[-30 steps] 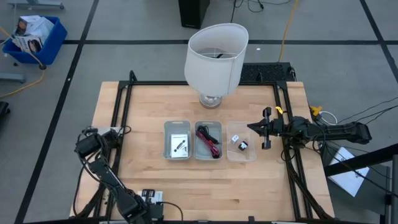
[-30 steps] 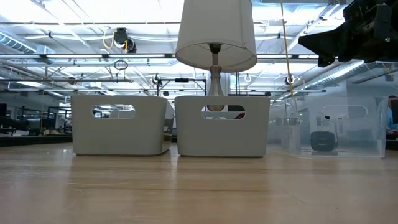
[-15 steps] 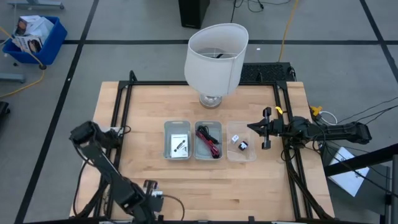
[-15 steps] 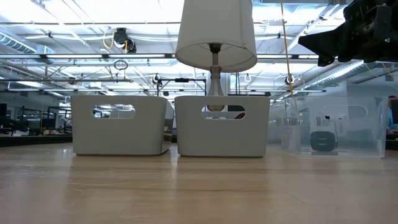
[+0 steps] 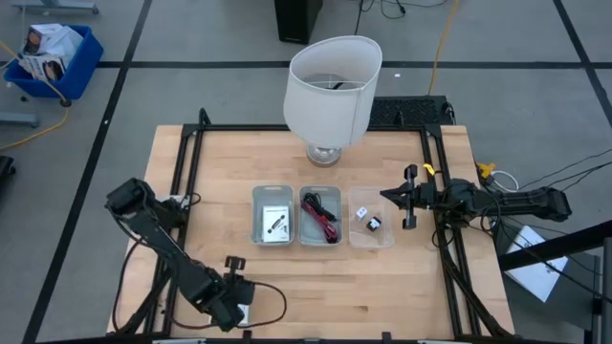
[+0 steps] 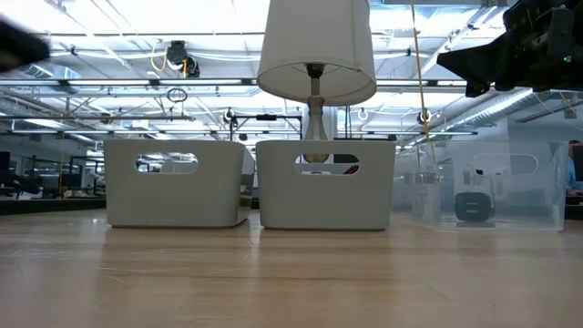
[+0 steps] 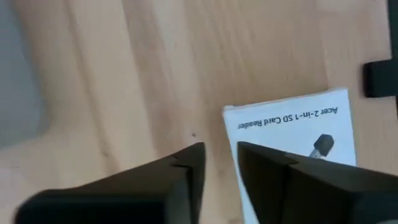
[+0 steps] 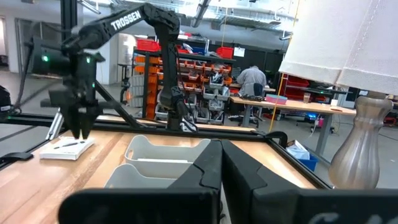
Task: Pick and place items into bin
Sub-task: Put the card reader box into the left gray bin
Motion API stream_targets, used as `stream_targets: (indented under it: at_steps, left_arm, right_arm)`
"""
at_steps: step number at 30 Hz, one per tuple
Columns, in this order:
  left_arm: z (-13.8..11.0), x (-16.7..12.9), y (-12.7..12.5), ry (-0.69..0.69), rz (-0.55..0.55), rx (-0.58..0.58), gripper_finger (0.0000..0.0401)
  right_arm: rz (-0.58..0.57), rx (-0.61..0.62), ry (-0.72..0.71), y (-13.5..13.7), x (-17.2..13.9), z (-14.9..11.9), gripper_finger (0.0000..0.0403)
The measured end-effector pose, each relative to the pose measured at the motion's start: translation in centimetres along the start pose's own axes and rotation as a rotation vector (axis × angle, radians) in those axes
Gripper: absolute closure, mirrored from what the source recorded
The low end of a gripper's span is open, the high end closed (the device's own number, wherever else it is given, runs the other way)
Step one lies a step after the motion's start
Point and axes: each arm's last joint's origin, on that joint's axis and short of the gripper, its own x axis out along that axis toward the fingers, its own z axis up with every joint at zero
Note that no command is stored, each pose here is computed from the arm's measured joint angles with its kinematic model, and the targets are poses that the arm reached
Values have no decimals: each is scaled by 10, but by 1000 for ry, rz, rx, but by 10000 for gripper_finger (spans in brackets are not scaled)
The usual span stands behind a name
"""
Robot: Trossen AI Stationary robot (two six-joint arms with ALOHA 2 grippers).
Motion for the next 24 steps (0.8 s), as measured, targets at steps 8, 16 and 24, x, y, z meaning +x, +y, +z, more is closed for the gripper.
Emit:
stream_targets:
  at_steps: [8,16,24]
  left_arm:
    - [-22,28,5,129,-87,-129,192]
    - [-25,30,5,166,-118,-130,163]
    - [-28,41,5,155,-222,-216,234]
  right_arm:
    - [0,0,0,0,0,0,403]
    - [0,0,0,0,0,0,403]
    - [1,0,1,0,0,0,403]
